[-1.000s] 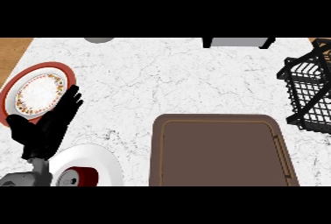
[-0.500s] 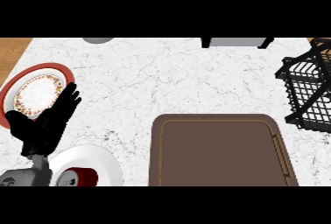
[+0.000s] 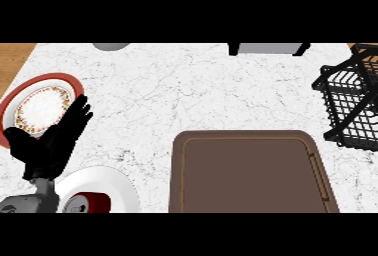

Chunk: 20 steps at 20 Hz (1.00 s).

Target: Pick the bell pepper from the tray and place it in the tiered basket

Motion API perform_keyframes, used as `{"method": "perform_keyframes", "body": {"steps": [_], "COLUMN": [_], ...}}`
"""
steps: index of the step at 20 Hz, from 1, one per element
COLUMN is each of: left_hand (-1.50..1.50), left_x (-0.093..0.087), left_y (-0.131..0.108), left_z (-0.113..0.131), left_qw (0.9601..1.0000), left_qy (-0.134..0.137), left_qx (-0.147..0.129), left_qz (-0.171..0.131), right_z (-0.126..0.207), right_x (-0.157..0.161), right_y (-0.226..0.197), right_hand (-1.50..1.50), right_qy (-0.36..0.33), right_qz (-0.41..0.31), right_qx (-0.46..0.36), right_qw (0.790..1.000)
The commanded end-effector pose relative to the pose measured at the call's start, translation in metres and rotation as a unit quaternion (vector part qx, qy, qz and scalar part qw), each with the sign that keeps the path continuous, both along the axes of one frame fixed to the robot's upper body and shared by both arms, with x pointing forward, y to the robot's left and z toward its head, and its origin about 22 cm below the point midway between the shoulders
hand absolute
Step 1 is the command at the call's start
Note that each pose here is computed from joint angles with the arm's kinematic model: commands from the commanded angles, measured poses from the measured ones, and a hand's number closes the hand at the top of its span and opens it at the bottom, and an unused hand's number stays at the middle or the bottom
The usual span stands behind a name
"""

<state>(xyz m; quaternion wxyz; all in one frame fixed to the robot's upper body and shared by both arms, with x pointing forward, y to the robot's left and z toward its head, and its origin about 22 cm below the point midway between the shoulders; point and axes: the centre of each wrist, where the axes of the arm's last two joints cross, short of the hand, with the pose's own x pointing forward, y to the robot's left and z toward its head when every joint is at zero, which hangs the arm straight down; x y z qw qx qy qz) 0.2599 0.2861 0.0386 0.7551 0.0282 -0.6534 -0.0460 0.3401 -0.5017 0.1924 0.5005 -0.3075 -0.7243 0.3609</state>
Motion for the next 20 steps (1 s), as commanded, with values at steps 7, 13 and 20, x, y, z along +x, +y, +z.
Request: {"method": "perform_keyframes", "body": {"steps": [7,13,20], "left_hand": [0.0,0.0,0.0], "left_x": [0.002,-0.012,-0.003], "left_y": [-0.002,0.015,-0.006], "left_z": [0.007,0.001,-0.008], "left_qw": [1.0,1.0,1.0], "left_qy": [-0.008,0.001,0.004], "left_qx": [0.006,-0.003,0.006], "left_qz": [0.003,-0.002,-0.001], "right_z": [-0.019,-0.035,0.0], "right_x": [0.028,0.035,0.029], "right_y": [0.023,0.046,0.013], "right_hand": [-1.5,-1.5,-1.5], "right_qy": [-0.032,-0.045,-0.006], "right_qz": [-0.001,0.009,0.002], "right_qx": [0.077,0.103,0.245], "right_qw": [0.996,0.994,0.969]}}
